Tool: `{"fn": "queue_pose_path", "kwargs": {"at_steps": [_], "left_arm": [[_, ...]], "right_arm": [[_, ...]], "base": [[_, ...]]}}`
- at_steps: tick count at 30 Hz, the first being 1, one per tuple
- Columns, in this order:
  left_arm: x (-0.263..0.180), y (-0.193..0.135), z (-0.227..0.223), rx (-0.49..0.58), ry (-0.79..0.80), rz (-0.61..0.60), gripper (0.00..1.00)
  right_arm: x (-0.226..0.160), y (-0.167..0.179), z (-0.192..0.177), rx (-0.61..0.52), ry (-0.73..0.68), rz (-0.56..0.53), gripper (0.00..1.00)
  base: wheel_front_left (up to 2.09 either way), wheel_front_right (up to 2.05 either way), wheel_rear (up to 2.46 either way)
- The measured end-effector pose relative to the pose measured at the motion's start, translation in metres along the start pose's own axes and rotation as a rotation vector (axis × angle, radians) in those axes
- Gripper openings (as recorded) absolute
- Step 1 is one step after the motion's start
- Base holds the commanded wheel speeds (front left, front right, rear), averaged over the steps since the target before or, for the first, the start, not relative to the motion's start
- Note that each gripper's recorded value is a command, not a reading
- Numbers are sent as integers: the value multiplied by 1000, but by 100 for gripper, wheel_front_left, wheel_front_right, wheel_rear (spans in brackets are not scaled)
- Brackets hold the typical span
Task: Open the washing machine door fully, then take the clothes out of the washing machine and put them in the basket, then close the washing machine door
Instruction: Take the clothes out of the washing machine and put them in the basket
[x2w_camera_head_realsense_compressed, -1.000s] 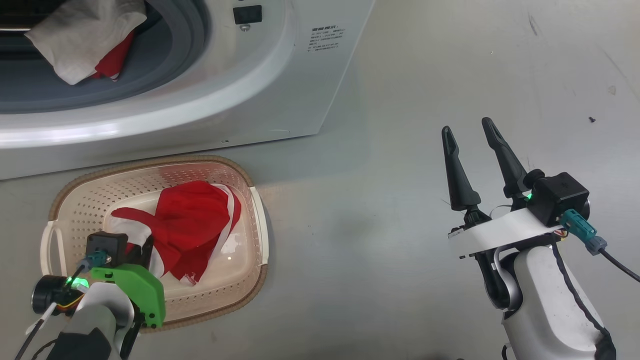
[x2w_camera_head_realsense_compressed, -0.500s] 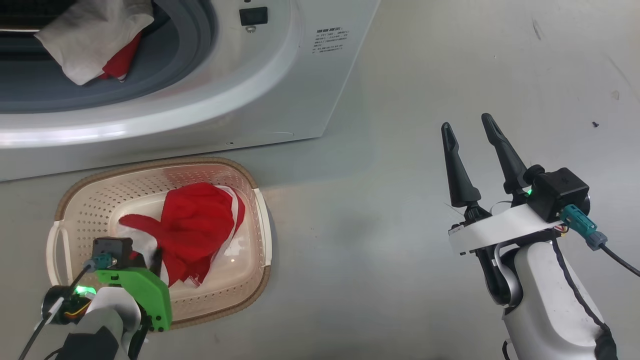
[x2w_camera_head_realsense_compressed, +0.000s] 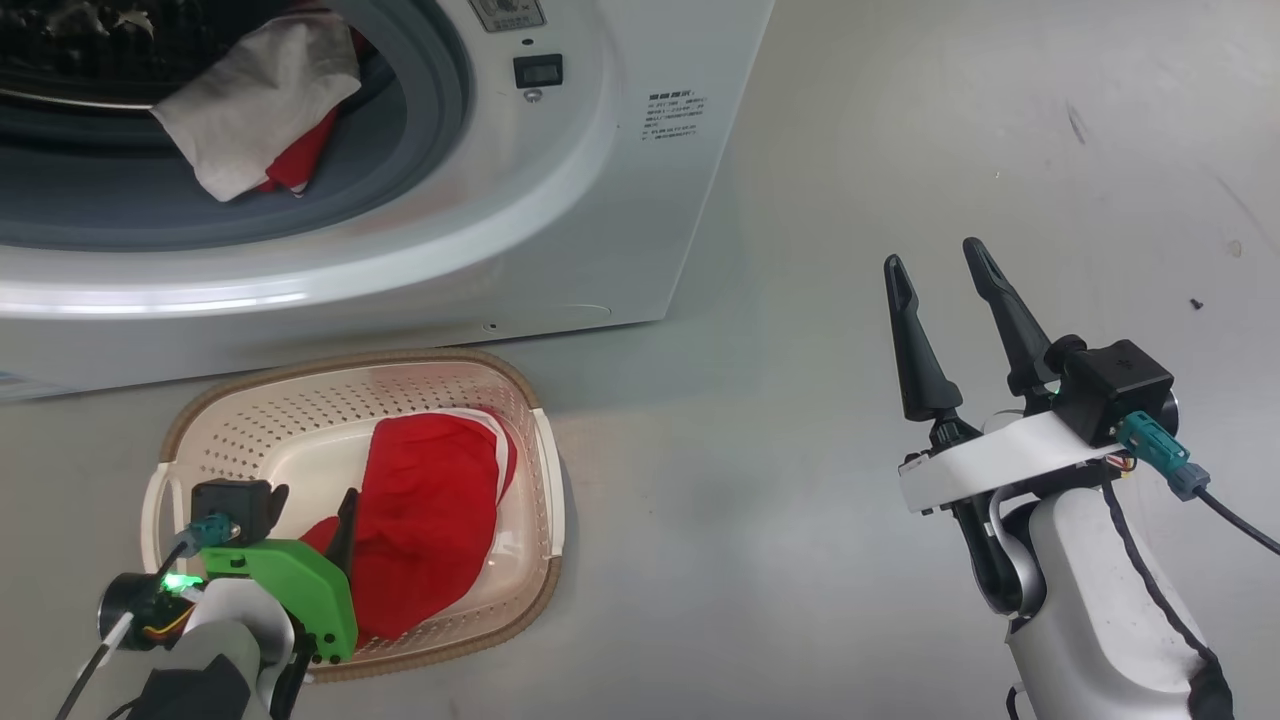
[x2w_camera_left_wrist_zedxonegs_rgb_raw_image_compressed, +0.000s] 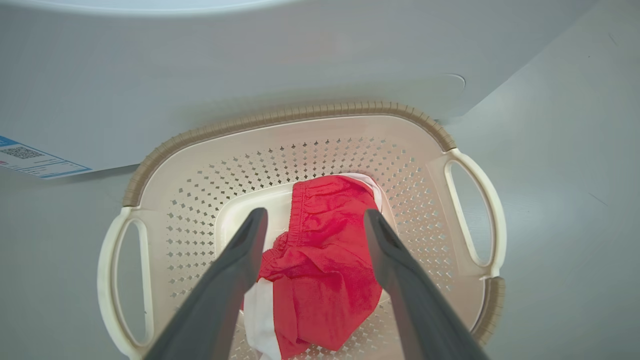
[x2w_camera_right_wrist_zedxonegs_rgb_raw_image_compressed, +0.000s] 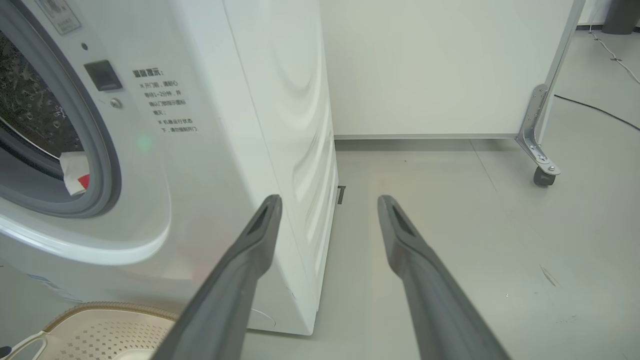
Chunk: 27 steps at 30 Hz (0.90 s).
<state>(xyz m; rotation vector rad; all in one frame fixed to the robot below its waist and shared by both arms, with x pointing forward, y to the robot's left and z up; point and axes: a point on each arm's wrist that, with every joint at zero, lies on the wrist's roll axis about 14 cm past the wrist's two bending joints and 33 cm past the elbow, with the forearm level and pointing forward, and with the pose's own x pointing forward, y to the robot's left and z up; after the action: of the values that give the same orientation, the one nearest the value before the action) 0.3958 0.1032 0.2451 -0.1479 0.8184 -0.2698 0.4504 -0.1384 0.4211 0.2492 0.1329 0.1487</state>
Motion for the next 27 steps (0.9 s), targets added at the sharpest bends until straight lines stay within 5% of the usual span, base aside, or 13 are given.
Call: {"fn": "queue_pose_path", "kwargs": {"at_steps": [27], "left_arm": [[-78, -10, 129, -18, -472, 2, 100]], "right_arm": [[-37, 33, 44, 34, -104, 57, 100]], "base": [[0, 0, 0]]}}
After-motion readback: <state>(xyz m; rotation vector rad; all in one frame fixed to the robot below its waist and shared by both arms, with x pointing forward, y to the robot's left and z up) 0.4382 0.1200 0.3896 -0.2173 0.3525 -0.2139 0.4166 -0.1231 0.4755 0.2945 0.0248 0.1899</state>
